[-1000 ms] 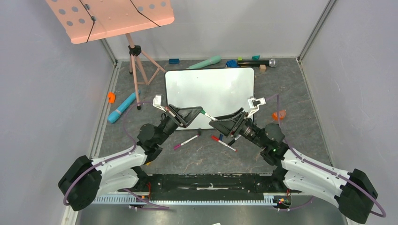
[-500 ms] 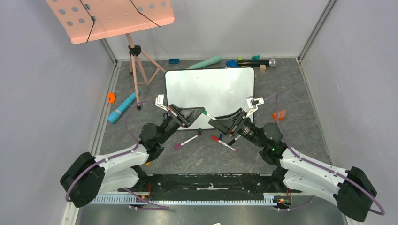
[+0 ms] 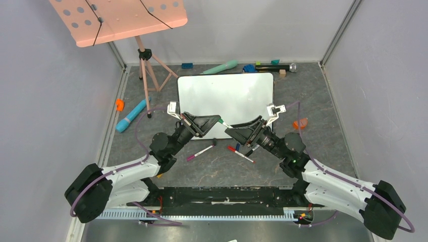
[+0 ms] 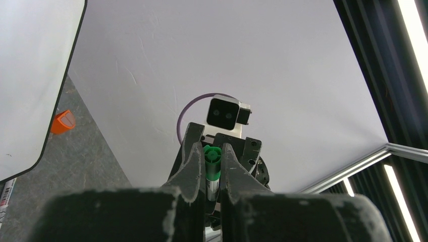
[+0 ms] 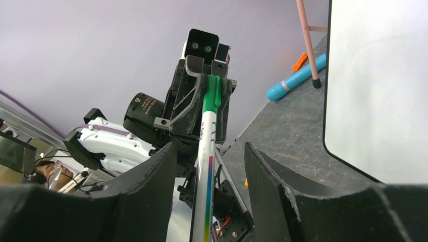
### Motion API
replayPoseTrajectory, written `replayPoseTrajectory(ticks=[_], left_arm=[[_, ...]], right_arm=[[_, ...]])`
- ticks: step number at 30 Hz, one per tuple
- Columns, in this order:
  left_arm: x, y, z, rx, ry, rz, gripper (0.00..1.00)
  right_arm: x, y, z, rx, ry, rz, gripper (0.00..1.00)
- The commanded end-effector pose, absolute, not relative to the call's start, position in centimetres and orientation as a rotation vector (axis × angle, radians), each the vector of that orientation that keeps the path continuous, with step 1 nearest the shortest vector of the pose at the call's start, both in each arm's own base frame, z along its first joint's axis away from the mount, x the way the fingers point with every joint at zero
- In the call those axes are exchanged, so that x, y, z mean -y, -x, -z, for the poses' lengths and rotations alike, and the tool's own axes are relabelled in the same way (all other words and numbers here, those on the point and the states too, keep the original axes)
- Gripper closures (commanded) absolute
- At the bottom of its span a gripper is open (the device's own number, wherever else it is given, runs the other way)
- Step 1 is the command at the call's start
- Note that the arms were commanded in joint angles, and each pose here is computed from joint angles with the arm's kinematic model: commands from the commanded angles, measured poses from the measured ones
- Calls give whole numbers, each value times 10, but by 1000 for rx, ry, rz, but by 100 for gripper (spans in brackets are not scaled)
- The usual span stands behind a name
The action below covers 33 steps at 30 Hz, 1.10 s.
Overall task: Write a sentence on the whiteboard
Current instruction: Open the pen cap at the center of the board.
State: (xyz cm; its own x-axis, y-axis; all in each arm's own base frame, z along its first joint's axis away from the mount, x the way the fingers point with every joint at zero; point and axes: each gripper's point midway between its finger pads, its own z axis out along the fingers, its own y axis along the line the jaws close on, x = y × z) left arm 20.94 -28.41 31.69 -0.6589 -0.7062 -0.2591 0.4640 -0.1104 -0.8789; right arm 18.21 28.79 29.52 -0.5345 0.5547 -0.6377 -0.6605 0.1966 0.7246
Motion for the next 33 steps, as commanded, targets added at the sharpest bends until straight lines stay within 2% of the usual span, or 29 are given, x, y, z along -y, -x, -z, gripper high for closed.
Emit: replayPoseTrajectory(ticks=[1, 5, 9, 17, 27, 33], left_arm=[[279, -204, -328, -1297, 258, 1859, 98], [278, -204, -329, -1296, 253, 1848, 98], [273, -204, -326, -1301, 259, 1809, 98], [267, -205, -323, -1334, 256, 1737, 98], [276, -206, -322, -1337, 238, 1775, 98], [276, -206, -319, -1340, 240, 1772, 98]], right_arm=[[-284, -184, -309, -1430, 97, -1533, 49], [-282, -184, -307, -1430, 85, -1539, 54], [-278, -185, -307, -1432, 81, -1513, 45], [-284, -182, -307, -1449, 104, -1534, 43], [-291, -177, -315, -1416, 124, -1613, 61], [-290, -178, -315, -1424, 120, -1598, 65]])
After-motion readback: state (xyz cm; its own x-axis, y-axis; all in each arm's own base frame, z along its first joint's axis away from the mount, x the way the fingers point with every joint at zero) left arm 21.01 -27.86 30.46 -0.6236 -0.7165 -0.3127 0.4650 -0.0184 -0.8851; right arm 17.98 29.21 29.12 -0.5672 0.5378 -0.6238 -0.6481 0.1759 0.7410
